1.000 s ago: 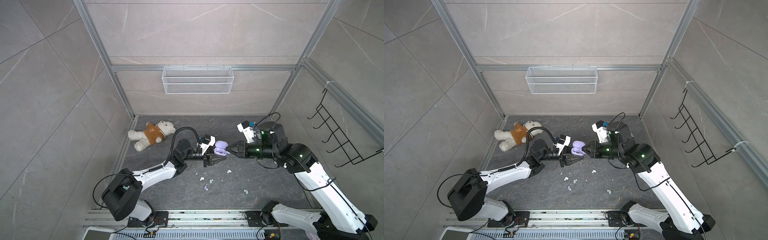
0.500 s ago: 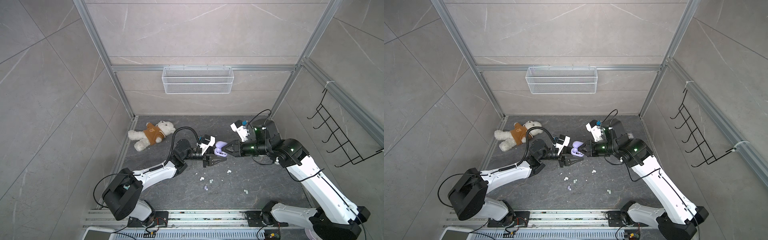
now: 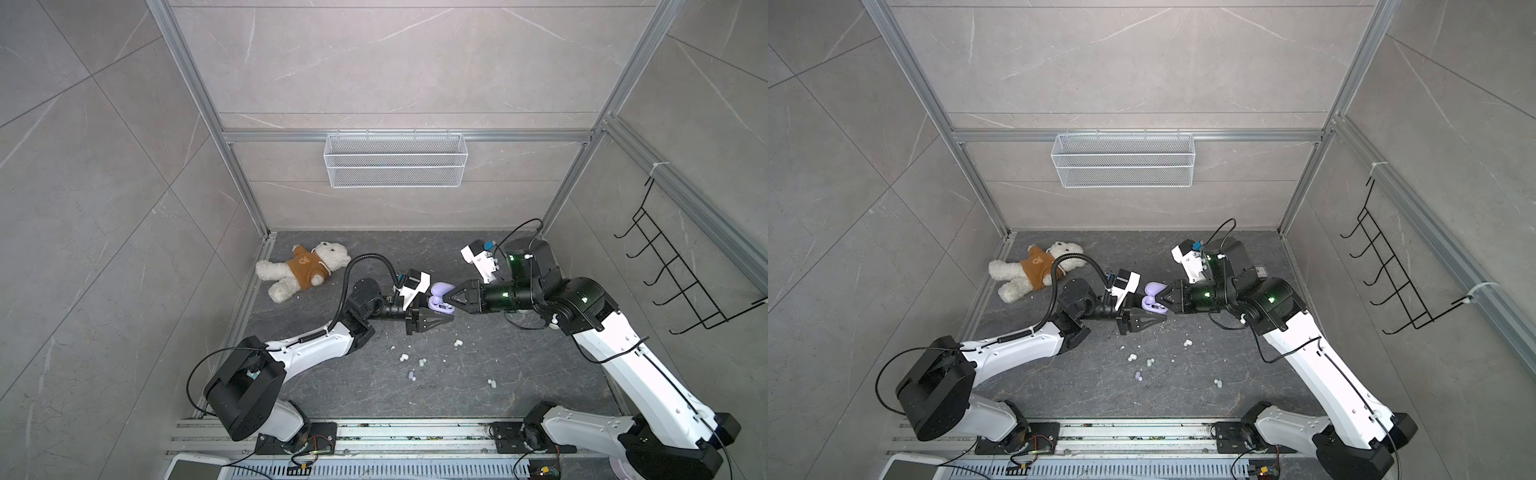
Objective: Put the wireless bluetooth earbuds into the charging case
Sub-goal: 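Press the earbud into the case slot and open the right gripper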
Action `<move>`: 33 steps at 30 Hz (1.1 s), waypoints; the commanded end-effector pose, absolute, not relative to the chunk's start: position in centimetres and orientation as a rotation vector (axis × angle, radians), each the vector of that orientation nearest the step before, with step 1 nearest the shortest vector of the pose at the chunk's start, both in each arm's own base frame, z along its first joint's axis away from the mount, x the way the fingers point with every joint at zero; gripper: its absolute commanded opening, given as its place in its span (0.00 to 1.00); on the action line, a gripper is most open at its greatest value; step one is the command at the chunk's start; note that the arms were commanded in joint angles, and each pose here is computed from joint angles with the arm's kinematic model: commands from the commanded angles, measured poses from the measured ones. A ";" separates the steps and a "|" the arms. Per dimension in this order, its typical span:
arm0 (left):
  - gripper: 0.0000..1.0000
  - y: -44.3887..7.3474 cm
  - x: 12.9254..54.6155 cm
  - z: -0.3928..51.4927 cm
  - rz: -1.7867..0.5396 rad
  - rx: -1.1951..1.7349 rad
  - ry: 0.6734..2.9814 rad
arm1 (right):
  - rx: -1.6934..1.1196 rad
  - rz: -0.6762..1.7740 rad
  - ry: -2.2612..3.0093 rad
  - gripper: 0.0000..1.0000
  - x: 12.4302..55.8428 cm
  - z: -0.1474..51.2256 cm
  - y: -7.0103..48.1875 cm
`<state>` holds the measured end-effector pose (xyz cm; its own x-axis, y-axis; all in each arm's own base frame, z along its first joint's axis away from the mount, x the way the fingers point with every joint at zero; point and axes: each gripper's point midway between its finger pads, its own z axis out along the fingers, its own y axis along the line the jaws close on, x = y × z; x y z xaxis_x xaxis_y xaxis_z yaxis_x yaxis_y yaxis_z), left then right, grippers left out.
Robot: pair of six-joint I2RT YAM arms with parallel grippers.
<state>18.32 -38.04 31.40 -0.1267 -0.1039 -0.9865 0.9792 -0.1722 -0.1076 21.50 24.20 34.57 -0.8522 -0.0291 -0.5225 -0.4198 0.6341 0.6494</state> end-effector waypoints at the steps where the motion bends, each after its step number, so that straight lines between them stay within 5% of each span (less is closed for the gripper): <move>1: 0.28 -37.0 17.4 35.3 -1.438 1.176 0.963 | -0.378 1.114 2.419 0.12 20.9 34.0 24.1; 18: 0.28 -36.7 17.1 35.7 -1.448 1.166 0.936 | -0.368 1.097 2.429 0.31 21.1 34.3 23.9; 27: 0.28 -36.6 17.0 35.5 -1.452 1.168 0.939 | -0.381 1.055 2.423 0.55 21.6 35.1 23.9; 33: 0.28 -36.5 17.4 34.8 -1.447 1.140 0.988 | -0.399 1.091 2.399 0.62 21.1 36.2 24.0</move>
<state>18.35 -37.56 31.99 -0.1272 -0.1330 -0.9829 0.9814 -0.1606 -0.1052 21.23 24.17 35.79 -0.8520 -0.0597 -0.5202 -0.4337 0.6372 0.6371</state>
